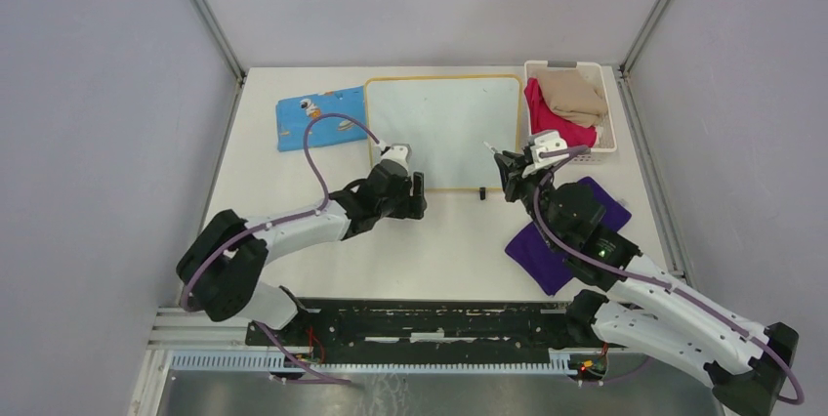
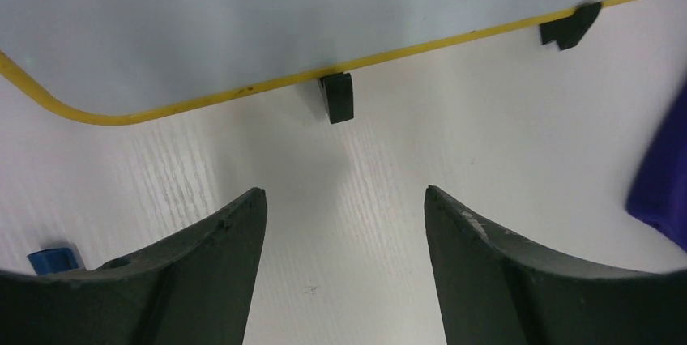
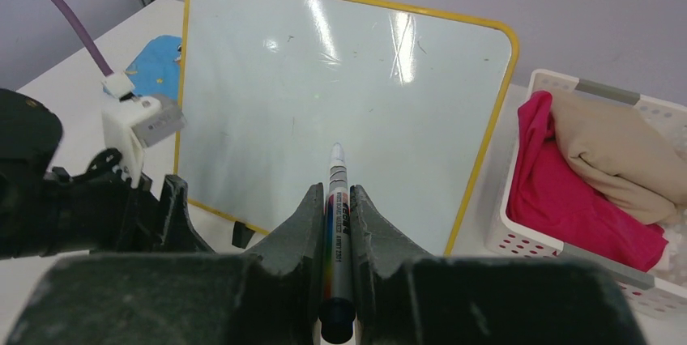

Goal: Write a sentence on the whiteboard
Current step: Move the whiteboard stand to the center of the board.

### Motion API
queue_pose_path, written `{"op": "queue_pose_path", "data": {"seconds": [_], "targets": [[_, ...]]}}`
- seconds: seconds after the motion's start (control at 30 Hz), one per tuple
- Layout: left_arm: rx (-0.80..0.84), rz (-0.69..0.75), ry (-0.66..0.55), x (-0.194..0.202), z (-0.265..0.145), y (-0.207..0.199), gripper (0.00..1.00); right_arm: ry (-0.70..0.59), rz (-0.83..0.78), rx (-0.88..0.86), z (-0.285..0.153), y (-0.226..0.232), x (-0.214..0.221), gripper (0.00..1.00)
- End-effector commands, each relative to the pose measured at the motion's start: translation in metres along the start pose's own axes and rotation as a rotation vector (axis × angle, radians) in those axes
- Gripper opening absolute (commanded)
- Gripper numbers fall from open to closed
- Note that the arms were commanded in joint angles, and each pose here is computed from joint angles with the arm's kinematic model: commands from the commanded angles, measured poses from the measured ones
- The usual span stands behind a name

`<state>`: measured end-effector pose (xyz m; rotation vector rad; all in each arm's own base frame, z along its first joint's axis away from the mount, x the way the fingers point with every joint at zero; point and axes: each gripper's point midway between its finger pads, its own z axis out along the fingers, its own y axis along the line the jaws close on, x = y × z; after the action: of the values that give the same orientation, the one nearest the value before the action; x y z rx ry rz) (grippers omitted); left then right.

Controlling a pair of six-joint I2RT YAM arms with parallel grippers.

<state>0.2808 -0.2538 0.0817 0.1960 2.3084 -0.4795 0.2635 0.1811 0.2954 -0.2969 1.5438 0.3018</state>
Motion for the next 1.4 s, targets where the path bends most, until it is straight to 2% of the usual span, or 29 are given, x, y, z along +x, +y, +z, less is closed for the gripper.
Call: {"op": "queue_pose_path", "data": {"seconds": [0.0, 0.57, 0.9, 1.2, 1.37], "targets": [[-0.079, -0.064, -0.079, -0.01, 0.021, -0.003, 0.74, -0.035, 0.021, 0.031, -0.007, -0.009, -0.014, 0.0], [-0.204, -0.078, -0.127, -0.004, 0.064, -0.007, 0.57, -0.046, 0.014, 0.05, -0.015, -0.017, -0.021, 0.0], [-0.218, -0.083, -0.173, -0.009, 0.076, -0.006, 0.43, -0.042, 0.003, 0.054, -0.016, -0.019, -0.02, 0.0], [-0.224, -0.069, -0.182, -0.007, 0.073, -0.009, 0.22, -0.036, 0.004, 0.052, -0.016, -0.018, -0.018, 0.0], [-0.231, -0.063, -0.186, 0.0, 0.068, -0.01, 0.16, -0.031, 0.007, 0.049, -0.017, -0.018, -0.015, 0.0]]}}
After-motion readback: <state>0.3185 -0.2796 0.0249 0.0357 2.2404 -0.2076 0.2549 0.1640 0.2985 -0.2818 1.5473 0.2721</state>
